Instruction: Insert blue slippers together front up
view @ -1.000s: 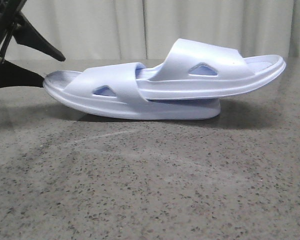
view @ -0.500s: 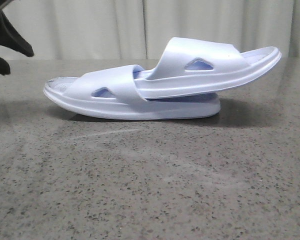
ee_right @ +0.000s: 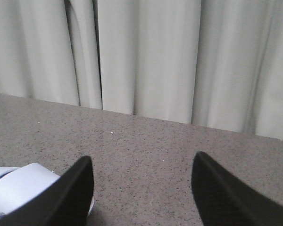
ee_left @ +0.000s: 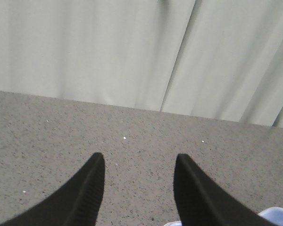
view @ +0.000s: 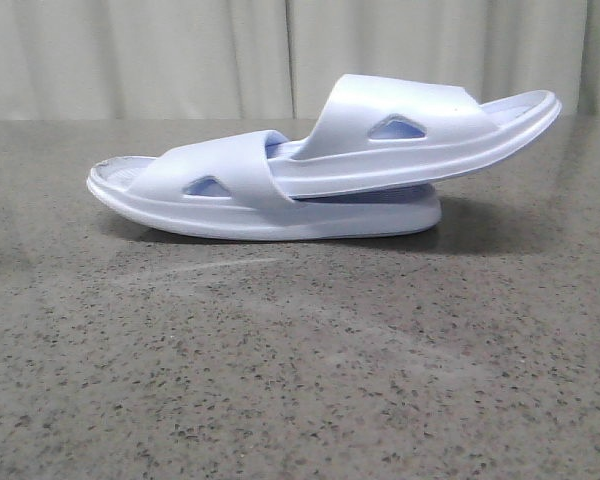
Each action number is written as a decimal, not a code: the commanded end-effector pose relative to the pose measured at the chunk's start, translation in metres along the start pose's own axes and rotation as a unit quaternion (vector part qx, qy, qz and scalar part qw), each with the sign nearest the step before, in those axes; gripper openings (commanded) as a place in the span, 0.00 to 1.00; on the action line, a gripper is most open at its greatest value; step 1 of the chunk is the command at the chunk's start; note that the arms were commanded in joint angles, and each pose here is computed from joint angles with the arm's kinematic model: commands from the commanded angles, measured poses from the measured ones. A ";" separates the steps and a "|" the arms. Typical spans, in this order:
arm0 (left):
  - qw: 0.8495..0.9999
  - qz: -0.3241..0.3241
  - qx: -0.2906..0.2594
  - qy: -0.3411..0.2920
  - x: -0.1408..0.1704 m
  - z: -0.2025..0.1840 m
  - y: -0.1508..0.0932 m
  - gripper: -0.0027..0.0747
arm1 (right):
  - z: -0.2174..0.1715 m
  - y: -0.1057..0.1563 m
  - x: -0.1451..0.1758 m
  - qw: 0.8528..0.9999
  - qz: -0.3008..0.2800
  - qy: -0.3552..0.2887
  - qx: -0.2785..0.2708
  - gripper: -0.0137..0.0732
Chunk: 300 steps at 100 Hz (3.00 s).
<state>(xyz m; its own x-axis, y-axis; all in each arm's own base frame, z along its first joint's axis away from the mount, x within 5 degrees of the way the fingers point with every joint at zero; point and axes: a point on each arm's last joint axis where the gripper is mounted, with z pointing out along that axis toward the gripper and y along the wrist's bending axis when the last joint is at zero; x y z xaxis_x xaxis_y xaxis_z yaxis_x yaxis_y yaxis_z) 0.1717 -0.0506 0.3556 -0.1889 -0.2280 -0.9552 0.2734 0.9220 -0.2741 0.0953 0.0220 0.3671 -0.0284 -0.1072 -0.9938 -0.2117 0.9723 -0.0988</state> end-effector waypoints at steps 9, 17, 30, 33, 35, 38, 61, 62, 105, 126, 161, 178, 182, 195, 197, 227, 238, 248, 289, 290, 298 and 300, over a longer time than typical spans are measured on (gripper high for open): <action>0.997 0.009 -0.014 -0.069 0.006 -0.037 0.005 0.42 | 0.004 0.005 -0.003 0.999 -0.034 -0.033 -0.019 0.61; 0.997 0.014 -0.017 -0.071 0.022 -0.049 0.009 0.42 | 0.006 0.007 0.004 0.999 -0.040 -0.027 -0.024 0.61; 0.997 0.017 -0.016 -0.078 0.044 -0.067 0.014 0.42 | 0.009 0.011 0.017 0.998 -0.042 -0.020 -0.037 0.61; 0.997 0.017 -0.015 -0.080 0.048 -0.070 0.015 0.42 | 0.009 0.012 0.020 0.998 -0.036 -0.020 -0.041 0.61; 0.996 0.017 -0.015 -0.081 0.051 -0.072 0.016 0.42 | 0.009 0.012 0.022 0.998 -0.034 -0.019 -0.042 0.61; 0.996 0.017 -0.015 -0.081 0.056 -0.075 0.017 0.42 | 0.009 0.013 0.026 0.999 -0.030 -0.015 -0.043 0.61; 0.997 0.005 -0.008 -0.080 0.079 -0.086 0.021 0.42 | 0.004 0.014 0.050 0.999 -0.018 0.004 -0.045 0.61; 0.997 0.005 -0.008 -0.080 0.080 -0.086 0.022 0.42 | 0.004 0.014 0.050 0.999 -0.018 0.004 -0.045 0.61; 0.997 0.005 -0.013 -0.072 0.086 -0.085 0.024 0.33 | 0.002 0.014 0.047 0.998 -0.018 -0.011 -0.053 0.46; 0.997 0.005 -0.013 -0.072 0.086 -0.085 0.024 0.06 | 0.002 0.014 0.047 0.998 -0.018 -0.011 -0.053 0.07; 0.997 0.005 -0.013 -0.072 0.086 -0.085 0.024 0.06 | 0.002 0.014 0.047 0.998 -0.018 -0.011 -0.053 0.03; 0.997 0.005 -0.013 -0.072 0.086 -0.085 0.024 0.06 | 0.002 0.014 0.047 0.998 -0.018 -0.011 -0.053 0.03; 0.997 0.005 -0.013 -0.072 0.086 -0.085 0.024 0.06 | 0.002 0.014 0.047 0.998 -0.018 -0.011 -0.053 0.03; 0.997 0.005 -0.013 -0.072 0.086 -0.085 0.024 0.06 | 0.002 0.014 0.047 0.998 -0.018 -0.011 -0.053 0.03; 0.997 0.005 -0.013 -0.072 0.086 -0.085 0.024 0.06 | 0.002 0.014 0.047 0.998 -0.018 -0.011 -0.053 0.03; 0.997 0.005 -0.013 -0.072 0.086 -0.085 0.024 0.06 | 0.002 0.014 0.047 0.998 -0.018 -0.011 -0.053 0.03; 0.997 0.005 -0.013 -0.072 0.086 -0.085 0.024 0.06 | 0.002 0.014 0.047 0.998 -0.018 -0.011 -0.053 0.03; 0.997 0.012 -0.013 -0.071 0.086 -0.085 0.024 0.06 | 0.002 0.014 0.047 0.998 -0.018 -0.011 -0.053 0.03; 0.988 0.115 -0.044 -0.089 0.105 -0.090 0.033 0.06 | 0.002 0.014 0.047 0.998 -0.018 -0.011 -0.053 0.03; 0.988 0.114 -0.044 -0.088 0.107 -0.090 0.034 0.06 | 0.002 0.014 0.047 0.998 -0.018 -0.011 -0.053 0.03; 0.988 0.111 -0.051 -0.098 0.115 -0.095 0.037 0.06 | 0.002 0.014 0.047 0.998 -0.018 -0.011 -0.053 0.03; 0.987 0.114 -0.054 -0.100 0.117 -0.097 0.038 0.06 | 0.002 0.014 0.047 0.998 -0.018 -0.011 -0.053 0.03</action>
<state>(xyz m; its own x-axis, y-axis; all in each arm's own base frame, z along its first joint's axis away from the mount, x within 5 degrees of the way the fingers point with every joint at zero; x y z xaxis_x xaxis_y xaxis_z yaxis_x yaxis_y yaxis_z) 0.0732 -0.0164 0.2363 -0.0513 -0.0257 -0.9984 0.2152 0.9759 -0.0362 0.0941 0.0290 0.3064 -0.0734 -0.1369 -0.9879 -0.2916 0.9502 -0.1100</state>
